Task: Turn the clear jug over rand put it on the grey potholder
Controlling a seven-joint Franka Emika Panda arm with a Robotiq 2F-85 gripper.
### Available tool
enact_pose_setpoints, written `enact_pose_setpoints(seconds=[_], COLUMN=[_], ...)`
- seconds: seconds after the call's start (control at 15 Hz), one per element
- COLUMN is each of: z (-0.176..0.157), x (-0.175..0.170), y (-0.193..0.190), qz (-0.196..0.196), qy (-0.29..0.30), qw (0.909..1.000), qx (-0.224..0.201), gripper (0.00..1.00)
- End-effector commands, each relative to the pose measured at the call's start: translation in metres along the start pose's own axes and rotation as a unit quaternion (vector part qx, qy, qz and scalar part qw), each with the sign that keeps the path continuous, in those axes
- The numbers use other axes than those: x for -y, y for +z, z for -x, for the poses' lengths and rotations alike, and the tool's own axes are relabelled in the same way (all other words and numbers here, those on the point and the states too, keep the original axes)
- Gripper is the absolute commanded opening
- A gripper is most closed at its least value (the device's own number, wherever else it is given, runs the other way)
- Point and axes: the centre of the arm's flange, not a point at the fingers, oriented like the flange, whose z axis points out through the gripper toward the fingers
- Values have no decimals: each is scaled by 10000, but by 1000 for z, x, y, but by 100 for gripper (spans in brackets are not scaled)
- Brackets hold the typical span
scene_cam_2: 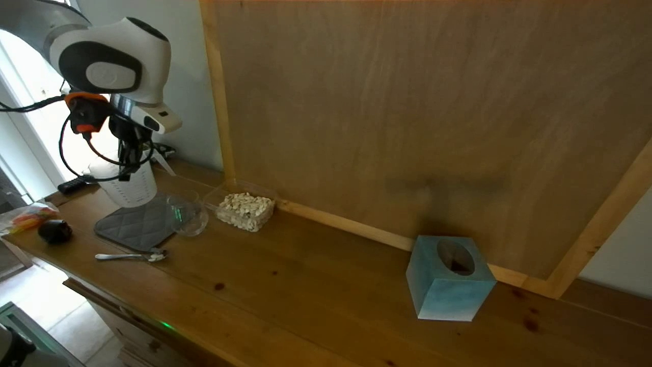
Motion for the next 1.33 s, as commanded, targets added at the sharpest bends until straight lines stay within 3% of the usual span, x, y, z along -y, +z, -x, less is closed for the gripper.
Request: enact_pose_setpoints(seconds=[0.0,0.33,0.4,0.73,1.13,1.27], z=[-4,-9,-9,-7,23,39], x=[-10,-15,-16,-11,17,34], y=[6,13,15,12,-9,-19], qz=[-180,-180,-184,-178,200,457], qy=[108,198,212,245,315,204], qw=[9996,9992,9991,9991,9992,9981], qx=[176,299,316,286,-108,-367], gripper=[2,7,24,56,99,100])
